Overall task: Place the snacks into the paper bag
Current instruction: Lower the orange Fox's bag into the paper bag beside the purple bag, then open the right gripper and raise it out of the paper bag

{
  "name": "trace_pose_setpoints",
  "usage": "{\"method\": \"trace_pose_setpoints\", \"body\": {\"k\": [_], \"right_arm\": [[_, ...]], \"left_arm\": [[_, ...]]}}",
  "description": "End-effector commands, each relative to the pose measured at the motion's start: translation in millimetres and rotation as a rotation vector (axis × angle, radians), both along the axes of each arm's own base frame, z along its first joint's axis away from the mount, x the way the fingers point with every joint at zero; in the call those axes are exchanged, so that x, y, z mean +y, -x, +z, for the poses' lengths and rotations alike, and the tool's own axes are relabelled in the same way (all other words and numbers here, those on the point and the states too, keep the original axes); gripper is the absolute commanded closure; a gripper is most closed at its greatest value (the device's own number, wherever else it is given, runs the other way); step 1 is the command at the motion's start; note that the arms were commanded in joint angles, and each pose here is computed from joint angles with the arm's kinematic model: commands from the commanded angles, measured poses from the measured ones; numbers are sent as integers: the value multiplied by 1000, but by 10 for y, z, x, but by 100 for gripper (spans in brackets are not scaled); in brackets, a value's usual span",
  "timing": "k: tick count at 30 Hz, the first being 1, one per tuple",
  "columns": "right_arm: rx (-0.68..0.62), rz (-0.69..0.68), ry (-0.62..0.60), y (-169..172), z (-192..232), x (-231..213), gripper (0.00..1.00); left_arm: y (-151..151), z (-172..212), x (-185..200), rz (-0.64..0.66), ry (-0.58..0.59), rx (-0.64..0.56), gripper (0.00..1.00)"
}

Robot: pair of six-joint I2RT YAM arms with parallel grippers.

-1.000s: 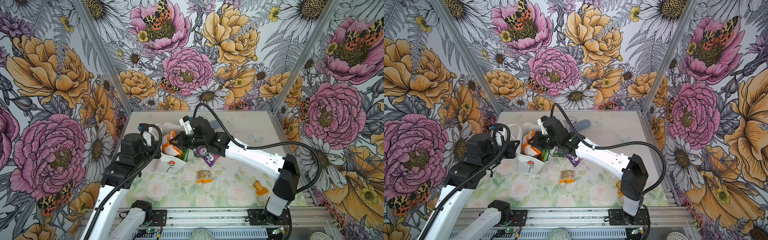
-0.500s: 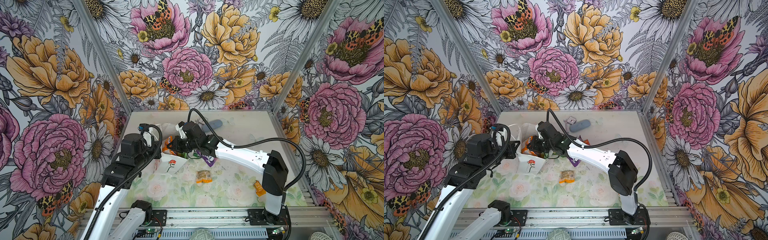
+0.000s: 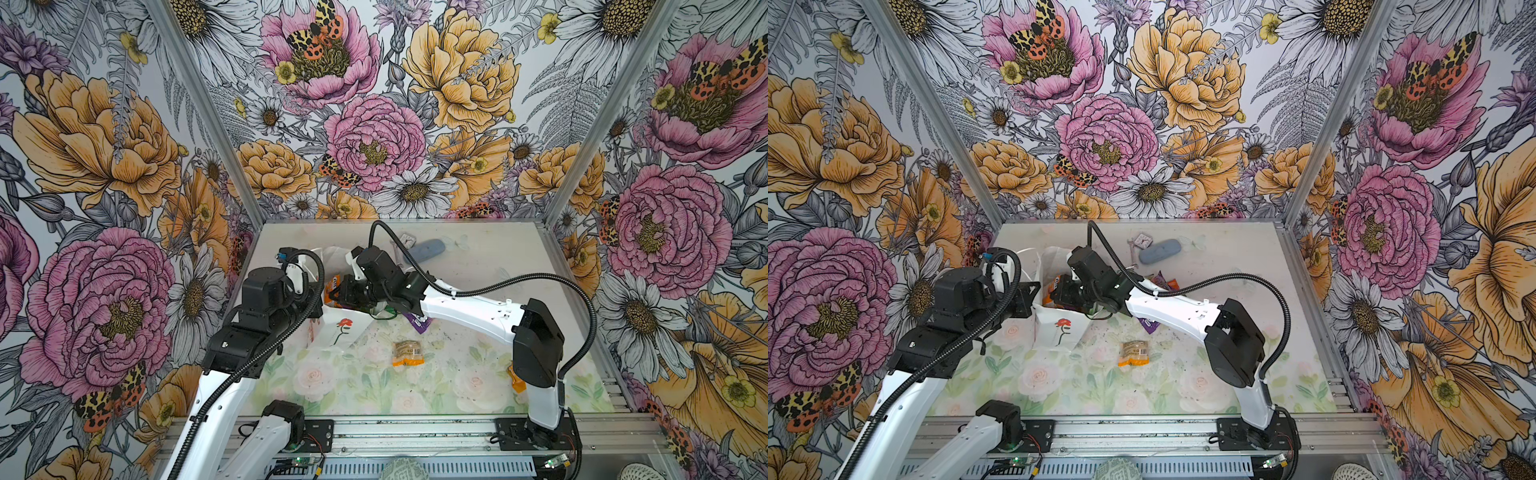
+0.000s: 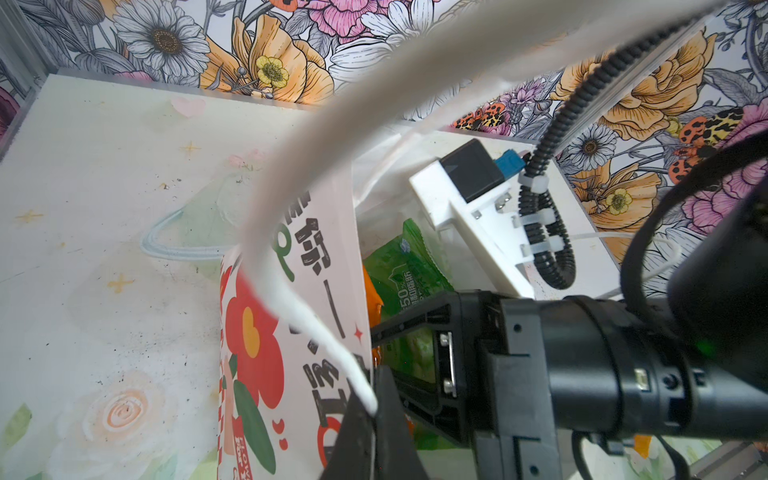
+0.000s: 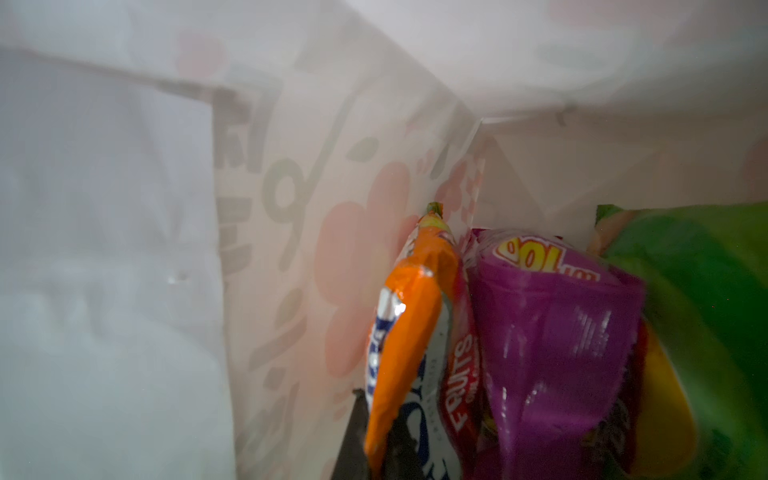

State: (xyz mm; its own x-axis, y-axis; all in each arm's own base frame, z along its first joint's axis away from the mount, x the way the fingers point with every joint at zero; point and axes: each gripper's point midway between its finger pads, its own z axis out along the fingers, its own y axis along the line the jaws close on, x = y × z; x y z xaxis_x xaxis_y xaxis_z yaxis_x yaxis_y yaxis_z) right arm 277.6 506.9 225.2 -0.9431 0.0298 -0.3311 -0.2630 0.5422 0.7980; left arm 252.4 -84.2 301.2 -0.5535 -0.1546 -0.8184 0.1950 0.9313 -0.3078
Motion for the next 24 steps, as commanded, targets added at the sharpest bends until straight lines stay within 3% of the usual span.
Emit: {"method": "trace_pose_setpoints", "body": {"k": [1, 12, 24], "right_arm": [[-39, -13, -41, -71, 125, 114, 100], [-14, 14, -11, -55, 48, 173, 96], [-77, 17, -34, -102, 351, 39, 74]], "left_arm": [[-14, 428, -110, -62, 39, -170, 100], [-10, 436, -111, -63, 41, -174, 100], [-29, 425, -61, -35, 28, -174, 100]]}}
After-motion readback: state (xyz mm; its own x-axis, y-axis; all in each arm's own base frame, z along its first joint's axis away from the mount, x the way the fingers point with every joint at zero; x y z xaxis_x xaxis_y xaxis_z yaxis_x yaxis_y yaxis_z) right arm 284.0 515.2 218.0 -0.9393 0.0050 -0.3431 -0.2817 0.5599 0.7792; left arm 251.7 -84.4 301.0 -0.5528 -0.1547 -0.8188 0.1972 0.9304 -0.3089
